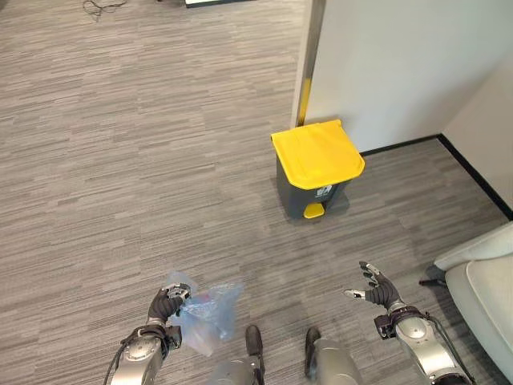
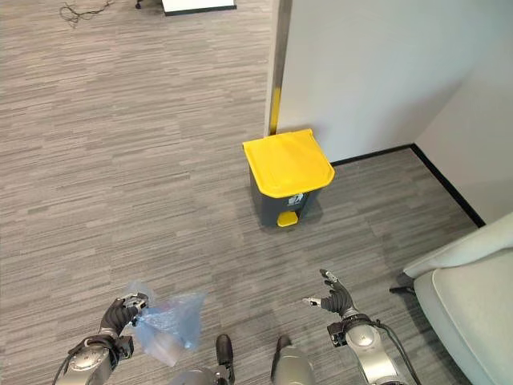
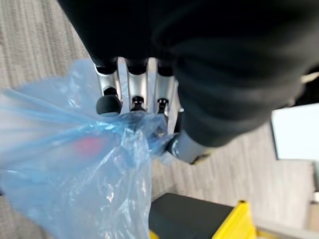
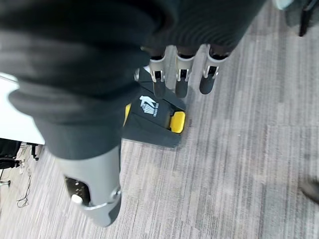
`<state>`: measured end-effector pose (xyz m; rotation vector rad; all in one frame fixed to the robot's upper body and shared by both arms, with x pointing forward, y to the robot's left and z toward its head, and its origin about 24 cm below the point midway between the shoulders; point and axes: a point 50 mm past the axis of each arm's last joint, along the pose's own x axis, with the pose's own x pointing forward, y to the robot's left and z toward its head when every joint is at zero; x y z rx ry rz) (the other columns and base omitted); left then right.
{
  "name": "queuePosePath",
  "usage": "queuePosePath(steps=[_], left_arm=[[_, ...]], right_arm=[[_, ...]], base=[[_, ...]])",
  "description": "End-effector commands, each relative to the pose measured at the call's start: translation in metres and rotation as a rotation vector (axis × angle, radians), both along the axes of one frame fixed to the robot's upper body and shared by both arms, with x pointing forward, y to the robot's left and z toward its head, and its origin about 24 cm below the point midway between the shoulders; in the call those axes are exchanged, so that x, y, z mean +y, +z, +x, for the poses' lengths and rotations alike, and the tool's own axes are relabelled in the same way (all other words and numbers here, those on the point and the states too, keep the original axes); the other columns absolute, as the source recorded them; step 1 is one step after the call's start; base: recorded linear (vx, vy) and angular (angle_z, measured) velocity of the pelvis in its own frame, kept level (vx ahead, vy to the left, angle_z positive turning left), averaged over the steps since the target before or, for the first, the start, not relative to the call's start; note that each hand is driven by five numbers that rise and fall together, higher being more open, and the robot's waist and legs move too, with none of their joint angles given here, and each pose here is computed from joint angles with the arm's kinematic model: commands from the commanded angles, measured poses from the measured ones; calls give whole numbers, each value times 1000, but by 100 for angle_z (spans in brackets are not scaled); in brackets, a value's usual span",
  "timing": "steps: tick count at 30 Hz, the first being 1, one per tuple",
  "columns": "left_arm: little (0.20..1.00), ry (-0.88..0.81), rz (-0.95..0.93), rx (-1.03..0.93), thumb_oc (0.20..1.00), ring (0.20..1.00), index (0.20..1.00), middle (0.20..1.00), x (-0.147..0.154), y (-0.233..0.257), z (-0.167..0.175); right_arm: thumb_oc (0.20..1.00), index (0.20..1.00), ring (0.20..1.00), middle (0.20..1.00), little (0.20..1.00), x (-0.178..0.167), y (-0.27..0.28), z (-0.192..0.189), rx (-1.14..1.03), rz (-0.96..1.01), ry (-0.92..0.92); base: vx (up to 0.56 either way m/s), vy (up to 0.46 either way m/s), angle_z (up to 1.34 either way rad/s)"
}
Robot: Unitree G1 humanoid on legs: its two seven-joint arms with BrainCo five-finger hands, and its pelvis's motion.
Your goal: Gather garbage on tea table into small bin, then transfer packed bag to large trash can.
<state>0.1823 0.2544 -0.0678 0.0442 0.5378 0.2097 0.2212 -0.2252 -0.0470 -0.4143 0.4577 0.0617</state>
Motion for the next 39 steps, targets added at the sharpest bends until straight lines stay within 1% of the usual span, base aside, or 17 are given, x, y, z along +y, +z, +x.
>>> queuePosePath(steps=[1, 5, 7, 11, 15, 20, 23, 25, 32, 39], left_arm=[[200, 5, 45, -147, 200, 200, 200, 200, 11, 26, 14], [200, 10, 30, -132, 200, 200, 200, 200, 8, 22, 11], [200, 6, 3, -130, 200, 200, 200, 200, 4, 21, 11], [200, 2, -29, -125, 200, 200, 200, 200, -6, 17, 14], [200, -10, -21, -124, 200, 200, 200, 200, -6, 18, 16], [200, -28, -4, -124, 200, 200, 200, 200, -6, 19, 16], [200, -35, 16, -102, 200, 200, 200, 200, -3, 17, 10], [200, -29, 29, -102, 200, 200, 200, 200, 1, 18, 10], [200, -14, 55, -130, 200, 200, 200, 200, 8, 25, 17], [200, 10, 50, -153, 200, 200, 200, 200, 11, 29, 18]], right_arm=[[1000, 1000, 1000, 1000, 1000, -1, 10, 5, -51, -14, 34], [1000, 1000, 1000, 1000, 1000, -5, 10, 2, -51, -30, 38], [1000, 1000, 1000, 1000, 1000, -11, 10, 0, -43, -45, 23], [1000, 1000, 1000, 1000, 1000, -22, 10, -3, -31, -74, -6], [1000, 1000, 1000, 1000, 1000, -27, 6, -8, -16, -79, -38], [1000, 1000, 1000, 1000, 1000, -26, 1, -14, -5, -64, -61], [1000, 1000, 1000, 1000, 1000, -20, -3, -15, 15, -57, -45], [1000, 1000, 1000, 1000, 1000, -12, -4, -13, 8, -28, -35], [1000, 1000, 1000, 1000, 1000, -1, 2, 0, -28, -17, 5], [1000, 1000, 1000, 1000, 1000, -1, 4, 2, -30, -20, 6]], base=[[262, -253, 21], [226, -279, 46], [195, -311, 12], [156, -167, 5], [157, -31, -1], [126, 38, -2], [299, 165, -16], [193, 135, 18], [128, 105, -10], [138, -115, -29]])
